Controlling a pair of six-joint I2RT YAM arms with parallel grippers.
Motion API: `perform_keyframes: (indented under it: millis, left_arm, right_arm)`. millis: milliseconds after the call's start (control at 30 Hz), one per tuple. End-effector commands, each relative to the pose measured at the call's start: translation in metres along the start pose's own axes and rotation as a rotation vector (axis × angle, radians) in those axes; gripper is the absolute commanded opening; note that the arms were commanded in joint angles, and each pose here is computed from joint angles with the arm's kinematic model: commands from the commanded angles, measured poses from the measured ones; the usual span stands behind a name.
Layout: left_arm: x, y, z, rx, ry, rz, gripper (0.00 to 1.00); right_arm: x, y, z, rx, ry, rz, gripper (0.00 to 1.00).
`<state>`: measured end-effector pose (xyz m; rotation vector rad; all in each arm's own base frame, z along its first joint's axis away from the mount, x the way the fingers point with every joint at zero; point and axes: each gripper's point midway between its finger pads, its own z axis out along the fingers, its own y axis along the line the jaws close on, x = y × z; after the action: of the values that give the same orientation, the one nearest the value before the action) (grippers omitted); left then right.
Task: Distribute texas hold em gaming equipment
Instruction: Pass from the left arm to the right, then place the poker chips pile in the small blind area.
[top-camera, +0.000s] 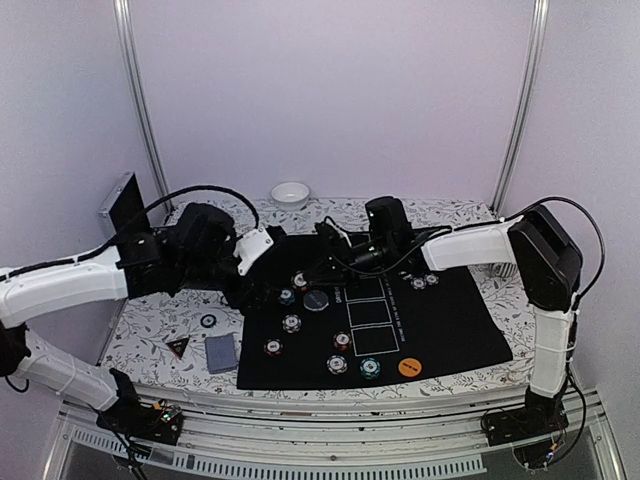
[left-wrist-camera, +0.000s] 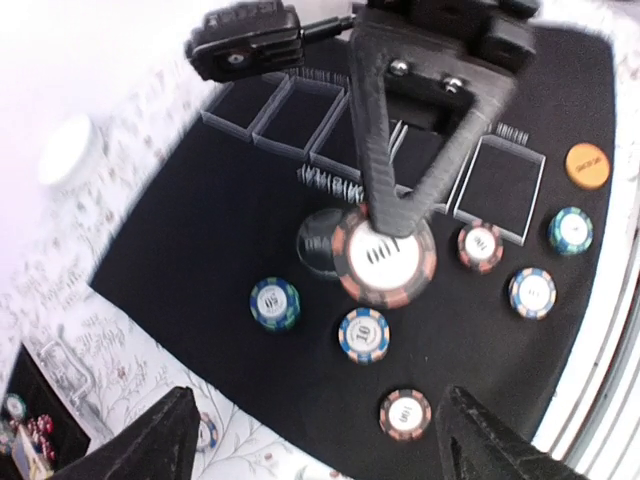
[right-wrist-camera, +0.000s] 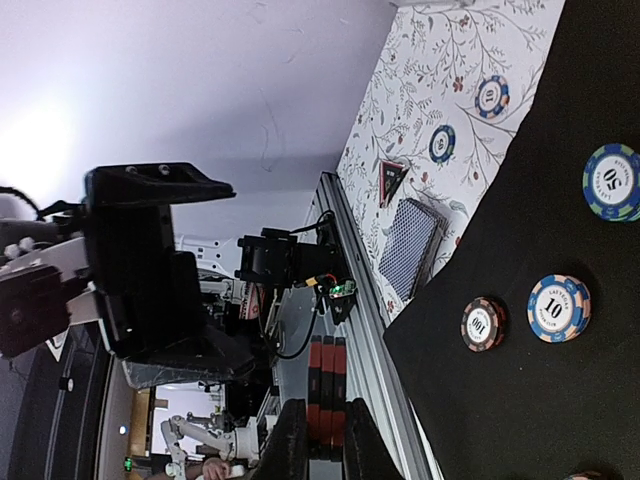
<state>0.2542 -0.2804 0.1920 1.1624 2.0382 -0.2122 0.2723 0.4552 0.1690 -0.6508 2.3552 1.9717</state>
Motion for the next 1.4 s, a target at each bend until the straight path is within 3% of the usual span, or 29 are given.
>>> perform_keyframes:
  millis: [0,67,133,300,400,533,700,800,1267,1367]
  left_arm:
    - [-0.064,-0.005,-0.046,-0.05,-0.632,0.092,0.89]
    - [-0.061,-0.017,-0.073,-0.068,-0.881,0.169,0.97]
    - [-0.053,-0.022,-0.085,-0.109,-1.015,0.216,0.98]
    - [-0.063,-0.027,-0.035,-0.081,-0.889,0.259,0.97]
    - [-0.069,-0.025,-0.031,-0.115,-0.93,0.261,0.92]
    - [-0.075,-0.03,-0.019,-0.097,-0.94,0.287,0.76]
    - [-0.074,-0.043,-0.009,-0.028,-0.927,0.321,0.67]
    - [-0.075,-0.037,-0.003,-0.052,-0.899,0.312,0.52]
    - [-0.072,-0.035,0.015,-0.055,-0.815,0.317,0.56]
    - [-0.071,-0.034,0.017,-0.057,-0.809,0.319,0.46]
  right_arm:
    - [0.003,0.039,-0.019,-0.013,-0.004,-0.107,0.02]
    - [0.005,0.05,-0.024,-0.014,-0.009,-0.132,0.02]
    - [0.006,0.057,-0.027,-0.015,-0.013,-0.141,0.02]
    - [0.008,0.068,-0.028,-0.028,-0.008,-0.15,0.02]
    - [0.01,0.069,-0.026,-0.027,-0.007,-0.146,0.02]
    - [0.009,0.071,-0.026,-0.023,-0.014,-0.146,0.02]
    - [0.008,0.074,-0.026,-0.028,-0.014,-0.147,0.03]
    - [0.01,0.074,-0.024,-0.029,-0.009,-0.145,0.02]
    - [0.009,0.077,-0.023,-0.035,-0.005,-0.148,0.02]
    - [0.009,0.079,-0.023,-0.037,-0.005,-0.154,0.02]
